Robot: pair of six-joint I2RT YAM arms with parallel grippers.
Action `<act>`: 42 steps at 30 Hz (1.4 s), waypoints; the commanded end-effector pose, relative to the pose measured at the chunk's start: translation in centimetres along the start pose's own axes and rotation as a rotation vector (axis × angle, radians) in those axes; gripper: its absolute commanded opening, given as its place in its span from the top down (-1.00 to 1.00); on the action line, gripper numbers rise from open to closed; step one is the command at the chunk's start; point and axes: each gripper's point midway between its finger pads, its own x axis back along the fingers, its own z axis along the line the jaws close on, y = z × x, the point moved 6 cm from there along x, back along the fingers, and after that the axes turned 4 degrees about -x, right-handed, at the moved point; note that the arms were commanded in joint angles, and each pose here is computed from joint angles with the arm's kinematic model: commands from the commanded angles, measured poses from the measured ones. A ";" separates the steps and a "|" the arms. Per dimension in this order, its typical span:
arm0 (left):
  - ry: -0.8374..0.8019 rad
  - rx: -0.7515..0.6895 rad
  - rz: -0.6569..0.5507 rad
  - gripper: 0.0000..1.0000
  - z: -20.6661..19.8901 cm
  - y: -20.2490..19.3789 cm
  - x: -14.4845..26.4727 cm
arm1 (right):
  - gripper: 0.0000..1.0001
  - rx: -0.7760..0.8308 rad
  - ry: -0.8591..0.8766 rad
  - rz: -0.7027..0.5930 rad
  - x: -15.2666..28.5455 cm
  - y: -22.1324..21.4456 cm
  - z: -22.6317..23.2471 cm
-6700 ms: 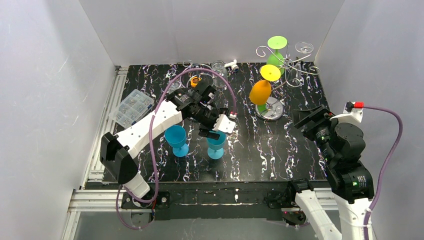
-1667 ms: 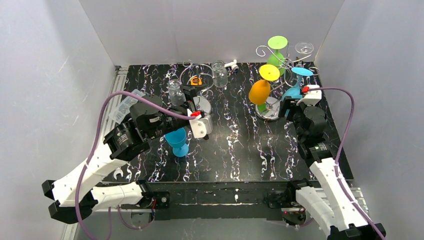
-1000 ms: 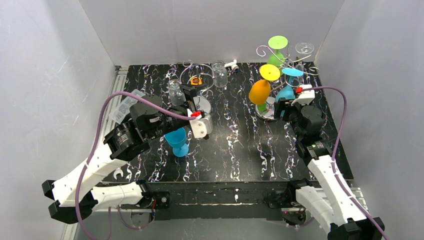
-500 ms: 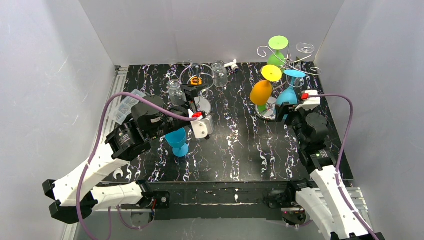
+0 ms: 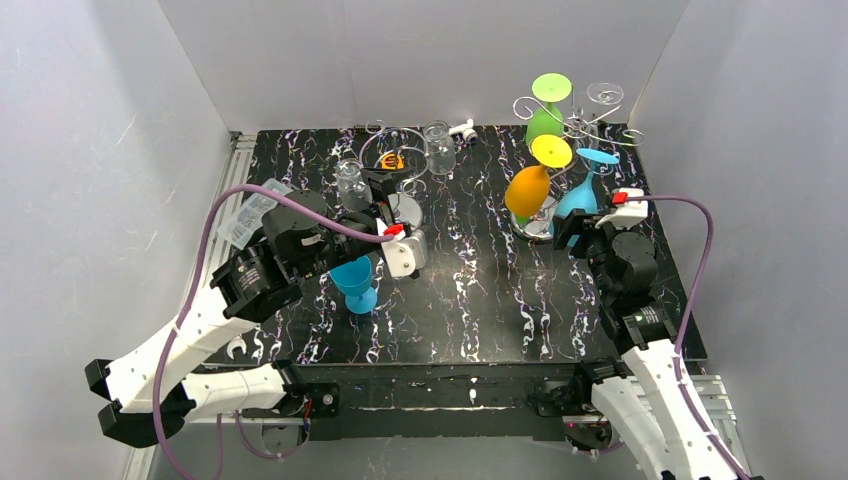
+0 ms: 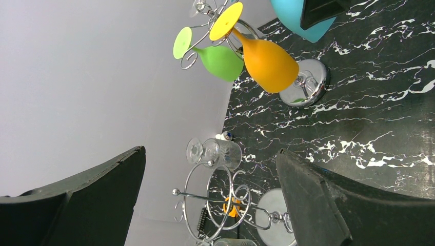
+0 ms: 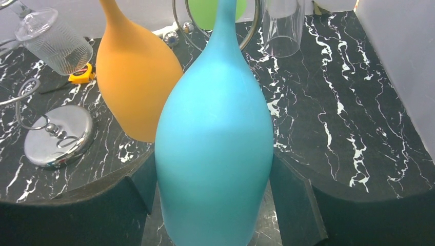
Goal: Place the wine glass upside down on the wine glass rack
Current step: Turn the wine glass upside down at the wine rack.
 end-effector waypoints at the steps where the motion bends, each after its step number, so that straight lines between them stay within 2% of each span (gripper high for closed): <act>1: 0.016 0.000 -0.013 -0.97 0.2 0.2 0.2 | -0.11 -0.070 -0.011 -0.049 0.7 1.1 0.1; 9: 0.015 0.004 -0.020 -0.97 0.1 0.2 0.1 | -0.13 0.033 0.071 -0.011 0.2 0.9 0.8; 14: 0.017 0.003 -0.016 -0.97 0.1 0.2 0.3 | -0.16 0.121 0.067 -0.031 -0.3 1.2 0.5; 19: 0.012 0.003 -0.020 -0.97 0.0 0.1 0.1 | -0.10 0.170 0.013 -0.145 -1.1 1.6 -0.3; 22: 0.010 0.004 -0.019 -0.97 0.0 0.1 -0.1 | -0.01 0.137 -0.036 -0.226 -1.5 1.8 -0.9; 29: 0.006 0.000 -0.006 -0.97 -0.1 -0.1 -0.1 | 0.03 0.089 -0.080 -0.351 -0.8 2.8 -1.4; 35: 0.003 -0.001 -0.007 -0.97 -0.4 -0.3 -0.4 | 0.03 0.127 -0.041 -0.386 -0.1 2.4 -1.4; 42: 0.003 0.002 -0.008 -0.97 -0.2 -0.2 -0.5 | 0.04 0.180 0.067 -0.347 -0.7 1.7 -0.1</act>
